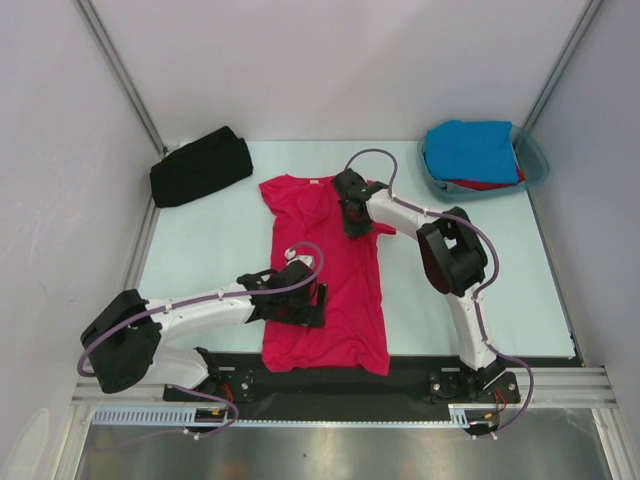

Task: Fold and stack the t-shirts
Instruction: Fold the tshirt

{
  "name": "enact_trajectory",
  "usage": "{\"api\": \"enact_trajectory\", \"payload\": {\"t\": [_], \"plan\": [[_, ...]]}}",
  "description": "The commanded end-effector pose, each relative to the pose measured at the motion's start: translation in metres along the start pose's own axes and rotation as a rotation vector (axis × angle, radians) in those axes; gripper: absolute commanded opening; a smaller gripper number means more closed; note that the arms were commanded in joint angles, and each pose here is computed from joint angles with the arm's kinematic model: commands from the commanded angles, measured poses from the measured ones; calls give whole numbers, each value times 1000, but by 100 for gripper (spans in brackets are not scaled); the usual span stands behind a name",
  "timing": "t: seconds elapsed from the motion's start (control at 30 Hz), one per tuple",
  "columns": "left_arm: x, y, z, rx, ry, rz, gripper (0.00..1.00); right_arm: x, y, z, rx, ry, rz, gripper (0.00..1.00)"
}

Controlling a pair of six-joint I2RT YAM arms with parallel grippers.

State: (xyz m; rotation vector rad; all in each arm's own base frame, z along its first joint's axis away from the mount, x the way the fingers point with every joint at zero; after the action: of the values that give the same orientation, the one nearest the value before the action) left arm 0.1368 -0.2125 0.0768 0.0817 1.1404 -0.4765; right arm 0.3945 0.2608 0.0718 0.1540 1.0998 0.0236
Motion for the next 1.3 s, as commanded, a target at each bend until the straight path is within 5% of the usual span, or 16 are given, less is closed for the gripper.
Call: {"api": "enact_trajectory", "payload": {"t": [0.0,0.07,0.23,0.43,0.6,0.83,1.27], "plan": [[-4,-1,7,-10,-40,-30,100,-20,1,10,-13,-48,-10,21],[-3,0,9,-9,-43,-30,100,-27,-7,13,-10,-79,-55,25],[-3,2,11,-4,-43,-29,100,-68,-38,32,56,-224,-147,56],[-2,5,12,-6,-44,-28,100,-101,-76,60,181,-348,-196,63],[-2,7,12,-11,-47,-32,100,-89,-98,64,283,-302,-163,64],[-3,11,9,-12,-39,-21,100,-51,-112,49,591,-157,142,59],[-2,13,7,-24,-31,-19,100,-29,-130,24,804,-106,386,56]]}}
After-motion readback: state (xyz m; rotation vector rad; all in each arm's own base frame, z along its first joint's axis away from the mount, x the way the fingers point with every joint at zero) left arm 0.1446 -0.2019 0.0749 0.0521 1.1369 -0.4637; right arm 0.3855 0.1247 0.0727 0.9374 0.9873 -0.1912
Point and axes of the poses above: each gripper's point midway between its finger pads, its own x axis out along the fingers, its own y axis along the line the jaws close on, z = x × y, the point moved 5 cm from there along -x, back along the fingers, and after that the axes turned 12 degrees about x, right-handed, at the moved point
